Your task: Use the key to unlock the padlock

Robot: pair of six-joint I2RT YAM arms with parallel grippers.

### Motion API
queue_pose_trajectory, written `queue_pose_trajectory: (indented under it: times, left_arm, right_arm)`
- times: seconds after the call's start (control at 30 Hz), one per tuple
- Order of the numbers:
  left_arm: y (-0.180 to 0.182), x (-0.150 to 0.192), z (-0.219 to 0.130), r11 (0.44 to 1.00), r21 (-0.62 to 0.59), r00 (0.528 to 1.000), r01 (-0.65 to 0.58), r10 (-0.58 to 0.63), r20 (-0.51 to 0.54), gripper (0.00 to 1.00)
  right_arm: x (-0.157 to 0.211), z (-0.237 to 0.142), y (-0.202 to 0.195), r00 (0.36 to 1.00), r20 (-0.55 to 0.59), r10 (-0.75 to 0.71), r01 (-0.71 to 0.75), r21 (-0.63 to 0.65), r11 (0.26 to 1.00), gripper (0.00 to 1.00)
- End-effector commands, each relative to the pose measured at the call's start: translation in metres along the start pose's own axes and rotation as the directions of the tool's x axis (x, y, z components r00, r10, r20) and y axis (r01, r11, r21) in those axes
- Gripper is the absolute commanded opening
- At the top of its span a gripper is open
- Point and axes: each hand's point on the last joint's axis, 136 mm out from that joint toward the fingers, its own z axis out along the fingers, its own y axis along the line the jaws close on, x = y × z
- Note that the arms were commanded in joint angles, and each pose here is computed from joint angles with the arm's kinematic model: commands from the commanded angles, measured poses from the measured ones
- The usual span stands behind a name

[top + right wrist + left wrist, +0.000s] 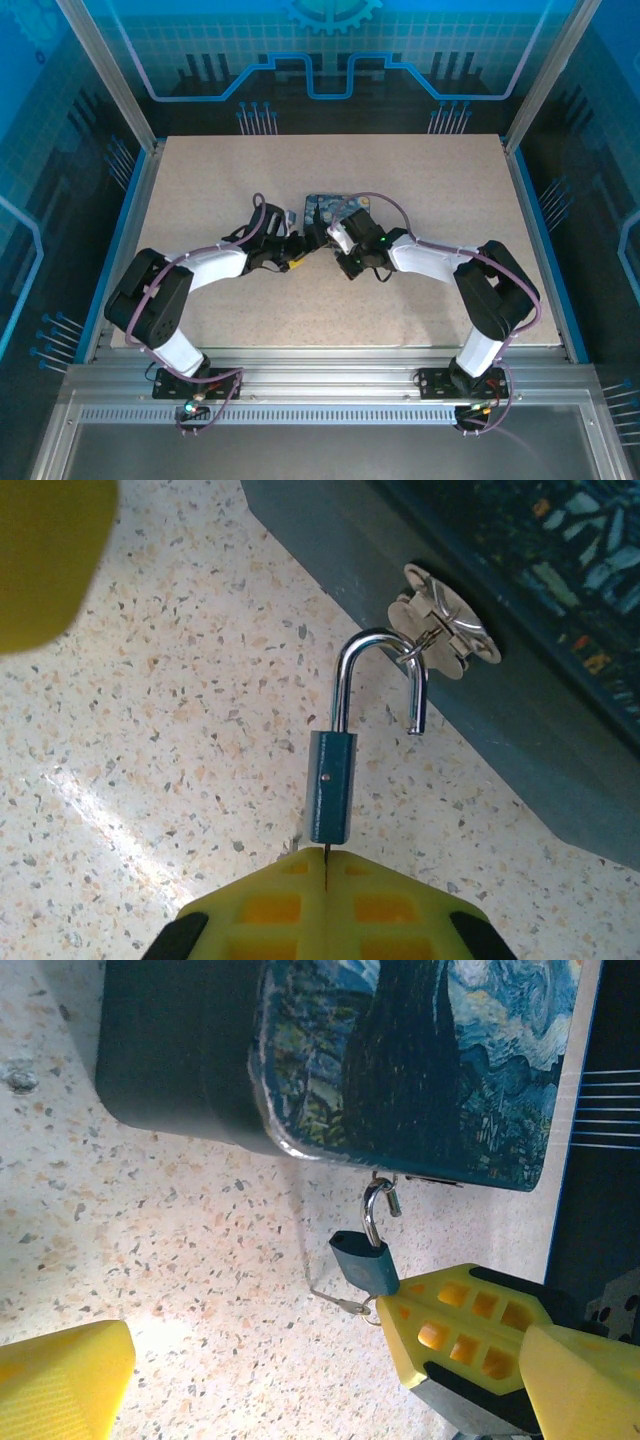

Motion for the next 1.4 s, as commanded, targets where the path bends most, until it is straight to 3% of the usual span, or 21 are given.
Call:
queue_pose_trajectory:
  times: [0.0, 0.77, 1.37]
  left_arm:
    - [-0.001, 0.007, -0.009, 1.0, -0.002, 0.999, -0.031, 0.031, -0.018, 0.99]
    - [0.019, 0.008, -0.031, 0.999, -0.038, 1.0, -0.001, 0.001, 0.01, 0.99]
    - [0.021, 0.007, -0.034, 0.999, -0.038, 1.0, 0.011, -0.011, 0.017, 0.99]
  right_arm:
    - [0.0, 0.002, 0.008, 0.997, -0.029, -0.073, 0.073, -0.009, 0.997, 0.0]
    - [-0.008, 0.004, 0.009, 0.949, -0.09, -0.301, 0.301, -0.009, 0.953, 0.0]
    - [-0.036, 0.013, 0.004, 0.914, -0.022, -0.404, 0.404, -0.01, 0.915, 0.0]
